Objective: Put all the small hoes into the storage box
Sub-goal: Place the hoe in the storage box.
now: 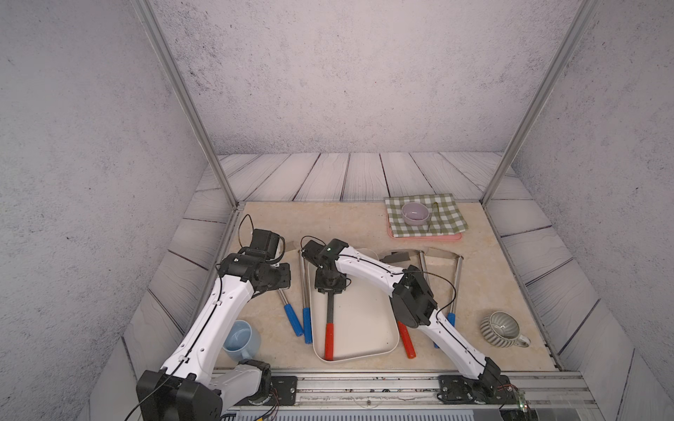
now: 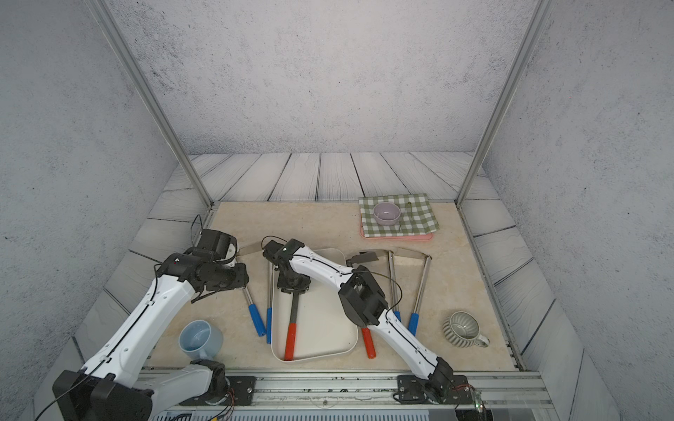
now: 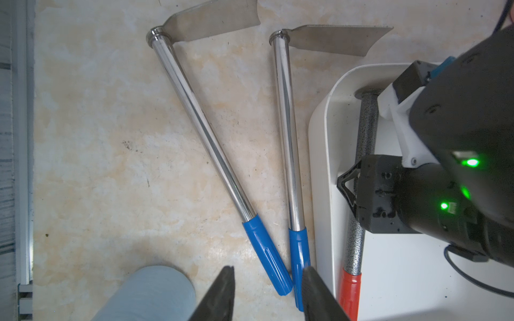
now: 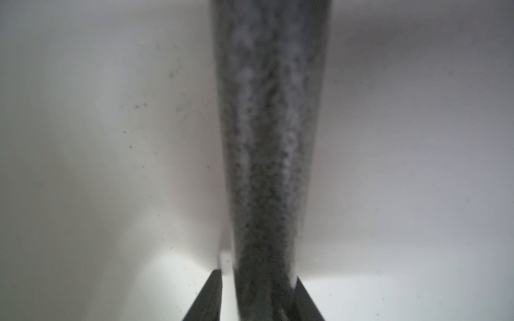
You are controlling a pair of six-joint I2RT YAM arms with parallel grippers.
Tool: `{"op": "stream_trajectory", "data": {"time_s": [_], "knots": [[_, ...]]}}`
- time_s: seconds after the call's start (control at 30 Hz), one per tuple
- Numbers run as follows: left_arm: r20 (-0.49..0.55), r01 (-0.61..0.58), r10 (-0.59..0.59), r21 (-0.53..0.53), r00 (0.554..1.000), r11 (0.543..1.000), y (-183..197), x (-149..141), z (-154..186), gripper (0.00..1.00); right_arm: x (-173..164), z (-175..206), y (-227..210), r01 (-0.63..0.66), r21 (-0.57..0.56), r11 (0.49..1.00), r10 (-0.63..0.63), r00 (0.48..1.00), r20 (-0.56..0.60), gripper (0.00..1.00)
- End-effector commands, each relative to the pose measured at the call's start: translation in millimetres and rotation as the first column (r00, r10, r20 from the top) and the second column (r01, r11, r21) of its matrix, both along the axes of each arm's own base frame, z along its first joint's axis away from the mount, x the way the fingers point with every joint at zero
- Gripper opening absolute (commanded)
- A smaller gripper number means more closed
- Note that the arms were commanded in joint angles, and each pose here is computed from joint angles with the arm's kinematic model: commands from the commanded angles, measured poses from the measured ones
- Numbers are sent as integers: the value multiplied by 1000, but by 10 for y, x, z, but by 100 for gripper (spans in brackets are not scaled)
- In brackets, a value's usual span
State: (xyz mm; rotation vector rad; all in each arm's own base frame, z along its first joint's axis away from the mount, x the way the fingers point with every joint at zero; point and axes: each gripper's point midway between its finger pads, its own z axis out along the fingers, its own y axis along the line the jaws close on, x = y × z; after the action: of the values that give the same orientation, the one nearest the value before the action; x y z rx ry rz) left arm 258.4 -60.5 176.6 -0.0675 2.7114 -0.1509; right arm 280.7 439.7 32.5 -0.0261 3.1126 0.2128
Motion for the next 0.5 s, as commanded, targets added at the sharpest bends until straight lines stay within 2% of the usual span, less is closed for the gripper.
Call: {"op": "stream_trajectory", "data": {"time_s": [0.0, 0.17, 0.47], "knots": [[3, -6, 6, -3, 1000, 1000, 7, -20, -4, 43, 28, 274, 32, 15, 48, 999, -17, 999, 36, 39], [2, -6, 6, -2, 1000, 1000, 9, -21, -8, 44, 55, 339, -8, 10, 41, 999, -12, 998, 61, 47], [5, -7, 7, -9, 1000, 1000, 1, -22, -1, 45, 137, 578, -84, -8, 24, 1000, 5, 991, 133, 50]]}}
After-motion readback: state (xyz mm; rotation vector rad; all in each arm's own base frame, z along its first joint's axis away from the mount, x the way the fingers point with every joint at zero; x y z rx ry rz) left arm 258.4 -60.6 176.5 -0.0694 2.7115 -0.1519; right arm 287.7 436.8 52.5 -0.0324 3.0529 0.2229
